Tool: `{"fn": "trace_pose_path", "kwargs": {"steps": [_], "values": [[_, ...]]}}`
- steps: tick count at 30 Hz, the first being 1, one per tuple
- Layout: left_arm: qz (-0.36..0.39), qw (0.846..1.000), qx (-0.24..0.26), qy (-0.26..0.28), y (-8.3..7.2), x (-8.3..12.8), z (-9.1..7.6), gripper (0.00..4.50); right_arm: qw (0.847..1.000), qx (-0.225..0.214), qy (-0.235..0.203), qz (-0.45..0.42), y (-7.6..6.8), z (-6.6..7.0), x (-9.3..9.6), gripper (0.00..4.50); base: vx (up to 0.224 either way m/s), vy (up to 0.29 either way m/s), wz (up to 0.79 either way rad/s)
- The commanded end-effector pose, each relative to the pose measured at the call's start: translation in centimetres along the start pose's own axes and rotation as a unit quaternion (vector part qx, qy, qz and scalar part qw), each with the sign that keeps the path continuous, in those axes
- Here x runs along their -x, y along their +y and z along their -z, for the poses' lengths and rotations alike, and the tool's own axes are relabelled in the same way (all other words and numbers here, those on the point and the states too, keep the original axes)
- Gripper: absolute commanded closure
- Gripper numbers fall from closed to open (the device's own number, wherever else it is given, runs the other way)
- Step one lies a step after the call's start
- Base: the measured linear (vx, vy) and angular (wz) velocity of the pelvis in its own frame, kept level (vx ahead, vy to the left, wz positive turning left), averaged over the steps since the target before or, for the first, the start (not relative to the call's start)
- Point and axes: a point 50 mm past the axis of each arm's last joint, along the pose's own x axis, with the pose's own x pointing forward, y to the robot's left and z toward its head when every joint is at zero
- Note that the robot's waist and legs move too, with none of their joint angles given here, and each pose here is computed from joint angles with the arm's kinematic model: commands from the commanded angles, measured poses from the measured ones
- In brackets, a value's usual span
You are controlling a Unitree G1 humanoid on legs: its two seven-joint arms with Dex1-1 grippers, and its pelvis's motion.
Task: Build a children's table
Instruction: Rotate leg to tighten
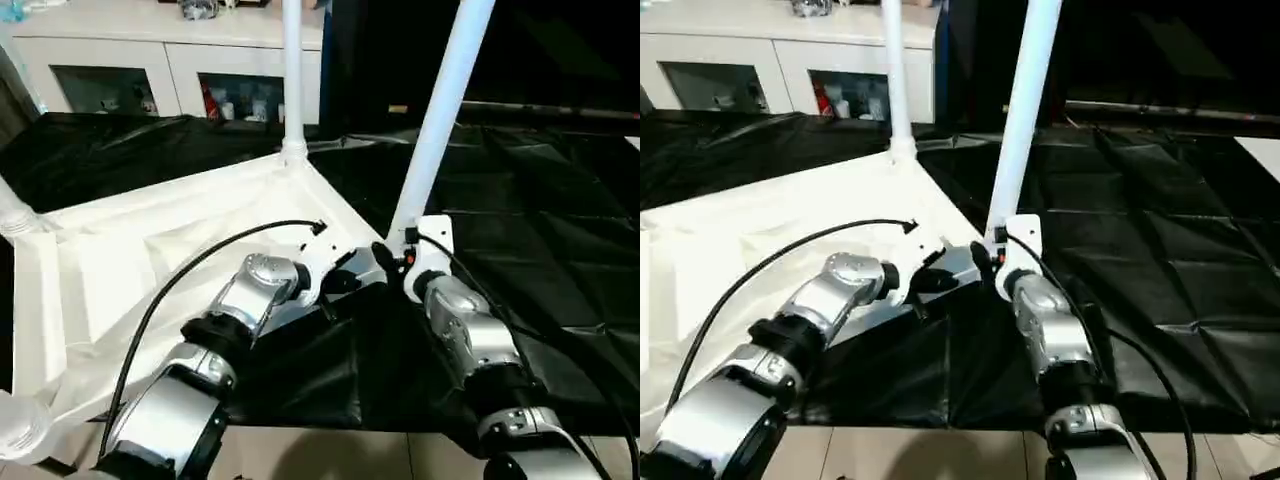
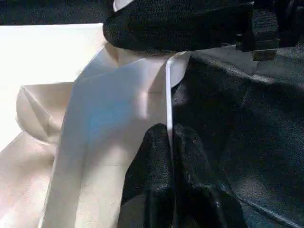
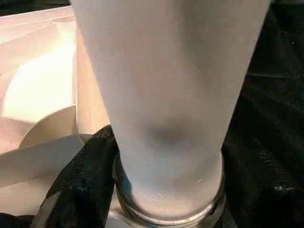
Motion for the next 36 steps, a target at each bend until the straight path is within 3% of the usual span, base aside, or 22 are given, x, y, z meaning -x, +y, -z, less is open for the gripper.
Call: {"fn": "trace_pose_path", "kwargs": {"steps": [1,3,6,10,16,21,27,36], "values": [[-0.026,0.999,0.008,-0.019,0.3,0.0,0.1,4.50,0.995,-0.029,0.007,-0.100,3.3,0.6,-0.2,1.21,0.000,0.000,0.00],[-0.023,0.999,0.007,-0.022,0.5,0.3,0.2,4.50,0.992,-0.038,0.002,-0.119,3.0,0.3,-0.1,1.05,0.000,0.000,0.00],[-0.009,1.000,0.002,-0.027,0.7,0.8,0.4,4.50,0.990,-0.013,0.005,-0.142,2.4,0.0,0.3,0.79,0.000,0.000,0.00],[0.063,0.996,-0.022,-0.054,0.9,2.7,1.0,4.50,0.961,0.073,0.031,-0.264,0.6,-0.4,2.6,0.70,0.000,0.000,0.00],[0.151,0.986,-0.035,-0.053,0.8,4.9,1.8,4.50,0.942,0.114,0.040,-0.312,-1.2,-1.0,4.1,0.70,0.000,0.000,0.00],[0.204,0.977,-0.031,-0.051,0.4,6.0,2.2,4.50,0.928,0.128,0.053,-0.345,-1.2,-1.1,4.5,0.70,0.000,0.000,0.00],[0.214,0.975,-0.032,-0.051,0.1,6.2,2.2,4.50,0.917,0.139,0.068,-0.367,-0.8,-0.6,4.7,0.70,0.000,0.000,0.00],[0.206,0.977,-0.030,-0.051,0.2,6.3,2.2,4.50,0.919,0.138,0.070,-0.364,-0.9,-0.5,4.4,1.45,0.000,0.000,0.00]]}}
